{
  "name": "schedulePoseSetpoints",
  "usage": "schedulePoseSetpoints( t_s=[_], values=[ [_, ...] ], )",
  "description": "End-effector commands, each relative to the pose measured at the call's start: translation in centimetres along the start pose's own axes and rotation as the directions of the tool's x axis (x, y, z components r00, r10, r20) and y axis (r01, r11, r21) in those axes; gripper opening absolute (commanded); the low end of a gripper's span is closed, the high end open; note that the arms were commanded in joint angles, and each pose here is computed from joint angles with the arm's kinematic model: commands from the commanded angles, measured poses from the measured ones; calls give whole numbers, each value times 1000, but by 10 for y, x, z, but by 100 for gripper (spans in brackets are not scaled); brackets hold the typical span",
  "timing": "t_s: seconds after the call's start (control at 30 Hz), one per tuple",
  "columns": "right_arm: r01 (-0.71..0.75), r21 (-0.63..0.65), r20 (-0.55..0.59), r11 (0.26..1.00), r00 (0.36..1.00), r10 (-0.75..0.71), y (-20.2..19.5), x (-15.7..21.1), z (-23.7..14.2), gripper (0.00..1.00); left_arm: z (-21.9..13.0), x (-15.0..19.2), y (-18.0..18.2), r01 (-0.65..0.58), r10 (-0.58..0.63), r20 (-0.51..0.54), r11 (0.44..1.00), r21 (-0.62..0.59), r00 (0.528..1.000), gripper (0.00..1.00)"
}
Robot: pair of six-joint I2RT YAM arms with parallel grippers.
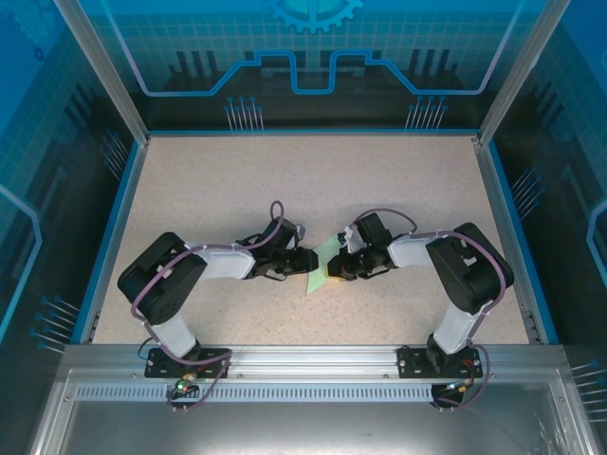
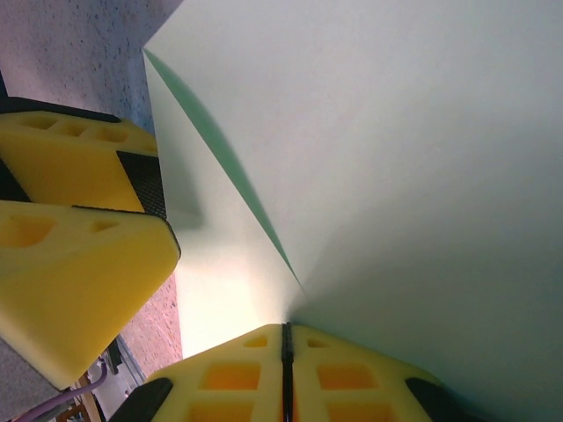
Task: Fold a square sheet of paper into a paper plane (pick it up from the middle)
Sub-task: Fold the wing for the fifth time at the center of the table.
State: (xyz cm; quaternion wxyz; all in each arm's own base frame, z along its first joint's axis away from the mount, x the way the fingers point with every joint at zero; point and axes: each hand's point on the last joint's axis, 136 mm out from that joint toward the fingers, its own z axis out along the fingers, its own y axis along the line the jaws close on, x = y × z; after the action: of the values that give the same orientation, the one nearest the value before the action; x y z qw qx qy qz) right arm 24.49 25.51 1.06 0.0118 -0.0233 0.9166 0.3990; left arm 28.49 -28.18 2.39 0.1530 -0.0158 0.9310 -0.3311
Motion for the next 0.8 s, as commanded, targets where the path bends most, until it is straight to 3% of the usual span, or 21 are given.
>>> schedulePoseSetpoints(
  t_s=[0.0, 0.43, 0.77],
  values=[
    [-30, 96, -32, 995, 999, 33, -23, 14, 4, 9, 5, -15, -11, -25, 24, 17, 998, 57, 1000, 37],
    [-27, 99, -36, 995, 999, 30, -24, 14, 6, 9, -1, -22, -10, -34, 33, 16, 998, 60, 999, 31],
    [-23, 99, -32, 995, 999, 26, -23, 13, 3, 9, -5, -21, -10, -61, 61, -1, 997, 41, 998, 20]
  ],
)
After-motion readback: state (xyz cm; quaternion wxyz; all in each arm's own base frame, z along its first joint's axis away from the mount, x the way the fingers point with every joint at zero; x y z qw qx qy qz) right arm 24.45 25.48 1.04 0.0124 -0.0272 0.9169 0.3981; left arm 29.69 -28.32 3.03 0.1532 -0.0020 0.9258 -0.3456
